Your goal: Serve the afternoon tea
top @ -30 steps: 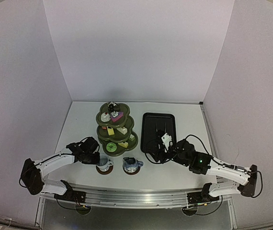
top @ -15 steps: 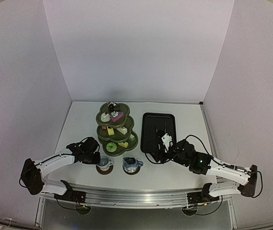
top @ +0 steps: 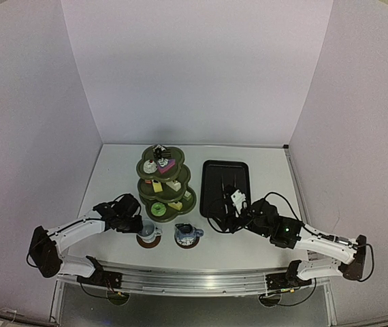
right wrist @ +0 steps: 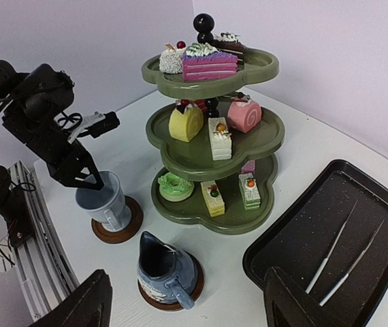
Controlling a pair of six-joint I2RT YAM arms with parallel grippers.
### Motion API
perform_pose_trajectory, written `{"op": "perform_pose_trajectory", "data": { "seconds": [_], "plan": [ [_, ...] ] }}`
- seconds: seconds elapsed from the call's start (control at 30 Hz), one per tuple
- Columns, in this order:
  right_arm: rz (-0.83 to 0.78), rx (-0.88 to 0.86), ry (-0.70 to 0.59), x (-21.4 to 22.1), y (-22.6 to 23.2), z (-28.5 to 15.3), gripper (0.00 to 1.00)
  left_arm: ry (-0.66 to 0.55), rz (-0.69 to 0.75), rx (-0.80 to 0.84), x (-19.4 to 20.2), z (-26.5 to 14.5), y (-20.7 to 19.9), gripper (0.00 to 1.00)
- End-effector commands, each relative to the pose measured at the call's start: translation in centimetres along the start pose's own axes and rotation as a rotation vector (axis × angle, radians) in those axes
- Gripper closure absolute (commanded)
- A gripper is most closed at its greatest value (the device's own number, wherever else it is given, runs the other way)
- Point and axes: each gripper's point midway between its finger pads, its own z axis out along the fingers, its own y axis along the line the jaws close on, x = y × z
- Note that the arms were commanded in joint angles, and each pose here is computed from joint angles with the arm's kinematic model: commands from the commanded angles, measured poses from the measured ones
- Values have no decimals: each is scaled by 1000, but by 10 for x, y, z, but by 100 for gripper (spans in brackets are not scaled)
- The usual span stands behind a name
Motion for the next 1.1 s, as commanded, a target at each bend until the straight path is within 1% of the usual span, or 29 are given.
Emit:
{"op": "perform_pose_trajectory", "data": {
  "seconds": [0.0, 0.1, 0.2, 0.27, 0.33, 0.43, 0.5, 0.57, 0.6, 0.67, 0.73, 0.77, 0.8, 0.83, 0.87, 0.97, 1.07],
  "plan": [
    [29, 18, 25, 6, -3, -1, 25, -105, 37, 67, -27, -38, -18, 60],
    [39, 117, 48, 10, -20, 1, 23, -164, 65, 94, -38, -54, -24, 57],
    [30, 247, 98, 15, -48, 4, 20, -277, 110, 101, -61, -74, -29, 56],
    [61, 340, 130, 15, -77, 4, 19, -356, 125, 84, -79, -87, -26, 54],
    [120, 449, 128, 14, -115, -3, 19, -412, 115, 65, -95, -100, -20, 54],
    [211, 606, 118, 19, -176, -23, 17, -489, 52, 47, -120, -121, 1, 54],
    [293, 667, 128, 30, -213, -38, 17, -563, -24, 35, -140, -138, 25, 54],
    [346, 707, 146, 44, -239, -53, 17, -628, -86, 14, -152, -152, 49, 53],
    [361, 726, 157, 51, -248, -59, 17, -665, -118, -1, -158, -159, 64, 52],
    [395, 765, 162, 64, -266, -76, 16, -739, -160, -50, -165, -167, 93, 45],
    [431, 792, 140, 74, -276, -95, 16, -822, -195, -109, -170, -167, 121, 37],
    [419, 800, 119, 73, -277, -103, 15, -876, -227, -134, -172, -166, 135, 31],
    [392, 796, 113, 77, -274, -107, 15, -919, -255, -159, -171, -162, 149, 10],
    [356, 771, 103, 79, -268, -109, 15, -946, -267, -174, -169, -160, 157, 2],
    [320, 740, 84, 80, -260, -111, 15, -969, -242, -176, -166, -153, 162, 1],
    [224, 624, 39, 88, -237, -110, 15, -1004, -52, -152, -157, -135, 155, 0],
    [210, 605, 0, 106, -230, -111, 14, -1057, 25, -154, -148, -121, 157, 0]
  ]
}}
